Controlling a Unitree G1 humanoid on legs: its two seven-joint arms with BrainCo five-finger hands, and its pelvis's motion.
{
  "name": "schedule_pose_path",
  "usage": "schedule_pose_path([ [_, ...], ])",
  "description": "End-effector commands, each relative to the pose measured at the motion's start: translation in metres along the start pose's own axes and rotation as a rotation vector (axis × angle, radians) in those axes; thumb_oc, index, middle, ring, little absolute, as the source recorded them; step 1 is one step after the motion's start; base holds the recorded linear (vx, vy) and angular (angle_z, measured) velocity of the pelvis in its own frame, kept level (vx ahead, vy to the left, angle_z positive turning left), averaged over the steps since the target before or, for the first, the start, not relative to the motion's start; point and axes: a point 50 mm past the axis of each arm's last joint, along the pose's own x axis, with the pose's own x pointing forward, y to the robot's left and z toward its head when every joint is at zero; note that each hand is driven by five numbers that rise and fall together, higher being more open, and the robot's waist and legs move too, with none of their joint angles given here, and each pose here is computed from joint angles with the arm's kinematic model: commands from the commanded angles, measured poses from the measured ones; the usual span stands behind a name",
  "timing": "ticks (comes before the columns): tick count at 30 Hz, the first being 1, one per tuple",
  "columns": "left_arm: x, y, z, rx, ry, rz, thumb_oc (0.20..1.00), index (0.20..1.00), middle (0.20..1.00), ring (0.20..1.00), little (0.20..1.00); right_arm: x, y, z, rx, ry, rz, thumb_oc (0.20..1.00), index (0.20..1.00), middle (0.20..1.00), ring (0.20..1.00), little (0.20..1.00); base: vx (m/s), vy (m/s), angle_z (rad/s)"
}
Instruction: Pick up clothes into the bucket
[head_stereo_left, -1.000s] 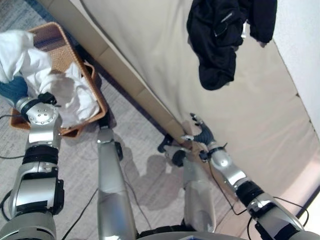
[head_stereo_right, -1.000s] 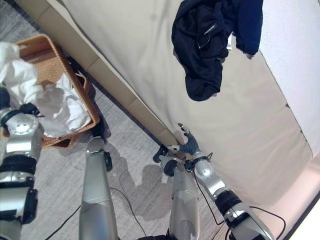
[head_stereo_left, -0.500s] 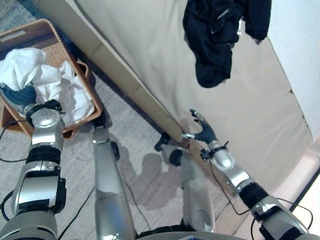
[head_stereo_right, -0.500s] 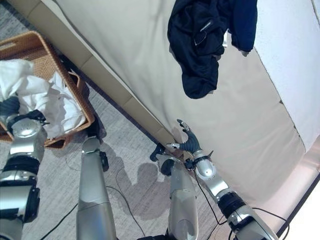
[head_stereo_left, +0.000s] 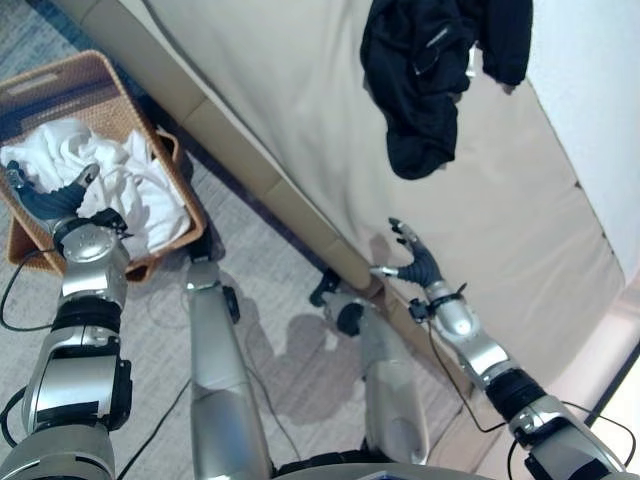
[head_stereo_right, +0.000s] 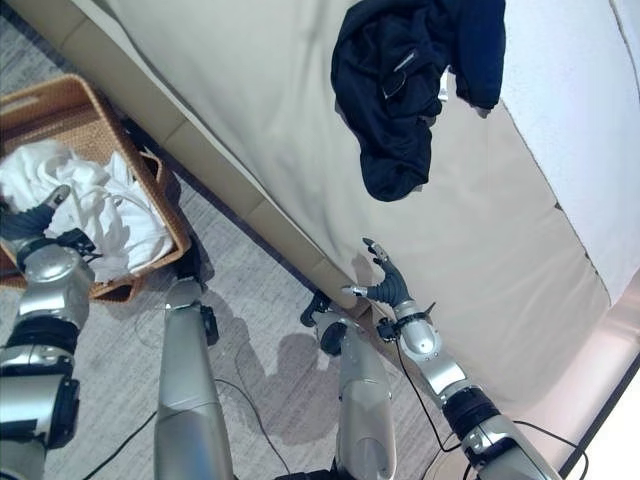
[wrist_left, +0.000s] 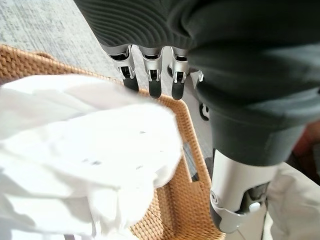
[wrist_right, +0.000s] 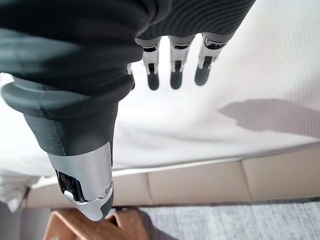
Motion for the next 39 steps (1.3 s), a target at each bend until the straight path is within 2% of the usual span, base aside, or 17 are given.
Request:
schedule_pose_path([
  [1,0.012,0.016,0.018,-0.059,-0.061,0.051,1.000,1.000,1.000,1.000,1.000,-0.004,-0.015,0.013,0.052,-0.072,-0.059,1.000,1.000,1.000,1.000,1.000,0.00,0.000,0.00],
  [4,0.008,0.016,0.015,-0.034,-0.085,0.031,1.000,1.000,1.000,1.000,1.000,-0.005,-0.016,0.011,0.054,-0.061,-0.068,1.000,1.000,1.000,1.000,1.000,0.00,0.000,0.00],
  [9,-0.011,0.015,0.014,0.078,-0.245,-0.043,1.000,1.000,1.000,1.000,1.000,-0.009,-0.022,0.000,0.054,-0.021,-0.107,1.000,1.000,1.000,1.000,1.000,0.01,-0.006,-0.06],
  [11,-0.027,0.013,0.011,0.070,-0.312,-0.114,1.000,1.000,1.000,1.000,1.000,-0.011,-0.025,-0.003,0.056,-0.008,-0.123,1.000,1.000,1.000,1.000,1.000,0.00,0.005,-0.04],
  [19,-0.066,0.000,-0.005,-0.014,-0.334,-0.356,1.000,1.000,1.000,1.000,1.000,-0.018,-0.040,-0.014,0.031,0.033,-0.178,1.000,1.000,1.000,1.000,1.000,0.00,0.018,-0.07],
  [23,-0.094,-0.015,-0.012,-0.091,-0.313,-0.527,1.000,1.000,1.000,1.000,1.000,-0.024,-0.050,-0.016,0.057,0.040,-0.237,1.000,1.000,1.000,1.000,1.000,0.02,0.040,-0.14],
  [33,-0.135,-0.043,-0.022,-0.259,-0.200,-0.730,1.000,1.000,1.000,1.000,1.000,-0.015,-0.050,0.005,0.152,-0.047,-0.246,1.000,1.000,1.000,1.000,1.000,0.01,0.004,-0.32],
  [39,-0.152,-0.039,-0.046,-0.274,-0.076,-0.781,1.000,1.000,1.000,1.000,1.000,-0.011,-0.047,0.017,0.151,-0.092,-0.180,1.000,1.000,1.000,1.000,1.000,-0.02,-0.077,-0.33],
])
